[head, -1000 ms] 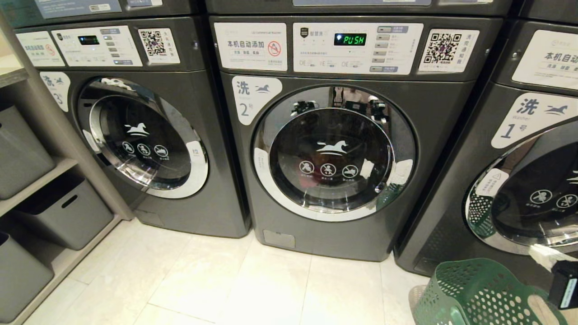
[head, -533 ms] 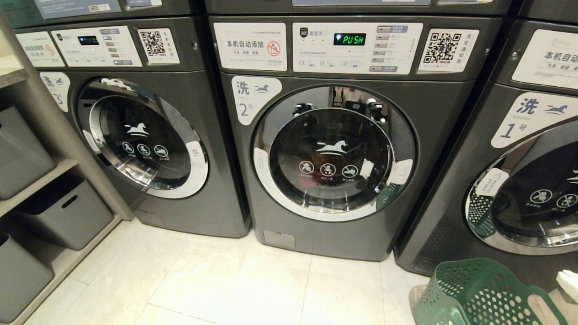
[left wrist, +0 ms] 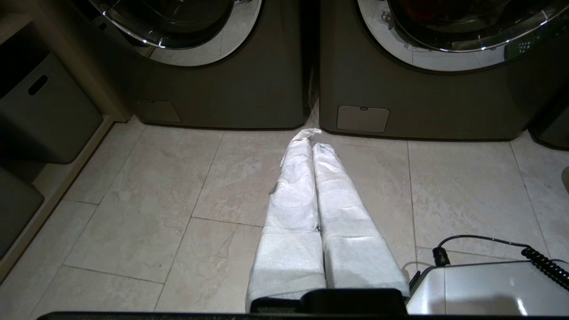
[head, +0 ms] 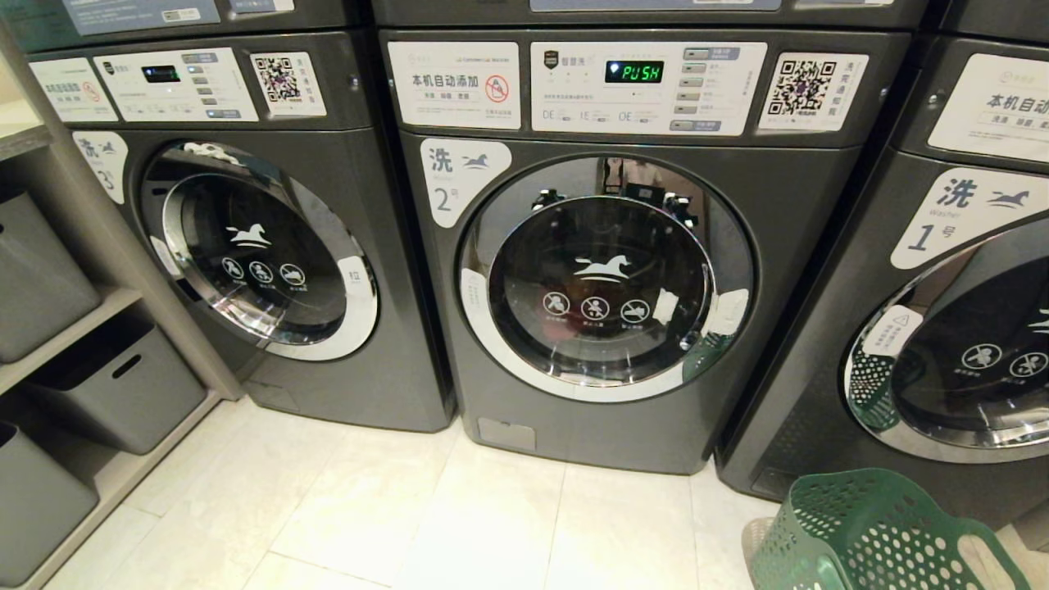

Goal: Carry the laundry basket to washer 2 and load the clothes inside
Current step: Press the washing machine switch

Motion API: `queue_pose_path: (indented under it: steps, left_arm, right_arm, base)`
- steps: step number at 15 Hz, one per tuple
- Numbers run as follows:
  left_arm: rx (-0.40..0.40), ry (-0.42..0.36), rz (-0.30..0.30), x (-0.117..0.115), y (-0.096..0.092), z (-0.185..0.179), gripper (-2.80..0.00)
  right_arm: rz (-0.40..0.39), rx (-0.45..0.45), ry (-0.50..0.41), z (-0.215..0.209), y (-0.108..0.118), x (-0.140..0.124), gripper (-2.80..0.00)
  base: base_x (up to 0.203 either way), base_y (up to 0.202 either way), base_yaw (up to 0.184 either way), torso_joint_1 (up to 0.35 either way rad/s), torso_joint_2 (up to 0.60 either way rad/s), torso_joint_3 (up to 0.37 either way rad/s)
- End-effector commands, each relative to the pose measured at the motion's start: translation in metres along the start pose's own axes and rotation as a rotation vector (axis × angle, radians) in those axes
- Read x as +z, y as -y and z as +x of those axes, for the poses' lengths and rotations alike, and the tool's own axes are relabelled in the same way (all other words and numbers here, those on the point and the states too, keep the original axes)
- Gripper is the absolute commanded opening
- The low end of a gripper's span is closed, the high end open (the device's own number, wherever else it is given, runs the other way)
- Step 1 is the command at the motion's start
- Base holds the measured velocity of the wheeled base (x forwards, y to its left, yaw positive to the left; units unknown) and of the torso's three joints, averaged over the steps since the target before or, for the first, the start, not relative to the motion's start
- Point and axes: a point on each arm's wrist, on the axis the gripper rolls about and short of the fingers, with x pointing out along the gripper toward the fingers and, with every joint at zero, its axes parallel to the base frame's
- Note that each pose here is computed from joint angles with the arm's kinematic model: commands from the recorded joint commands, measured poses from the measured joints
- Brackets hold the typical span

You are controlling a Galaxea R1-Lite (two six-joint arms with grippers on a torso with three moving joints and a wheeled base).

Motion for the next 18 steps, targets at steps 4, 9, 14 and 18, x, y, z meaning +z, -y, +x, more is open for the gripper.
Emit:
queue_pose_path:
  steps: [4, 9, 14, 18]
  left_arm:
    - [0.004, 0.003, -0.029, -0.001, 0.0, 0.0, -2.8]
    - [-0.005, 0.002, -0.023, 0.0, 0.0, 0.0, -2.8]
    - [-0.003, 0.003, -0.028, 0.0, 0.0, 0.0, -2.8]
    - [-0.002, 0.004, -0.027, 0.0, 0.0, 0.0, -2.8]
  right_arm:
    - [-0.014, 0.166, -0.072, -0.004, -0.002, -0.017, -2.8]
    - [0.017, 0.134, -0.076, -0.004, -0.002, -0.017, -2.8]
    - [0.019, 0.042, 0.012, -0.011, -0.002, -0.019, -2.8]
    - [0.006, 0.022, 0.198, -0.024, -0.002, -0.025, -2.8]
  base:
    - [0.0, 0.0, 0.0, 0.0, 0.0, 0.0]
    - [0.0, 0.0, 0.0, 0.0, 0.0, 0.0]
    - [0.0, 0.0, 0.0, 0.0, 0.0, 0.0]
    - [0.0, 0.0, 0.0, 0.0, 0.0, 0.0]
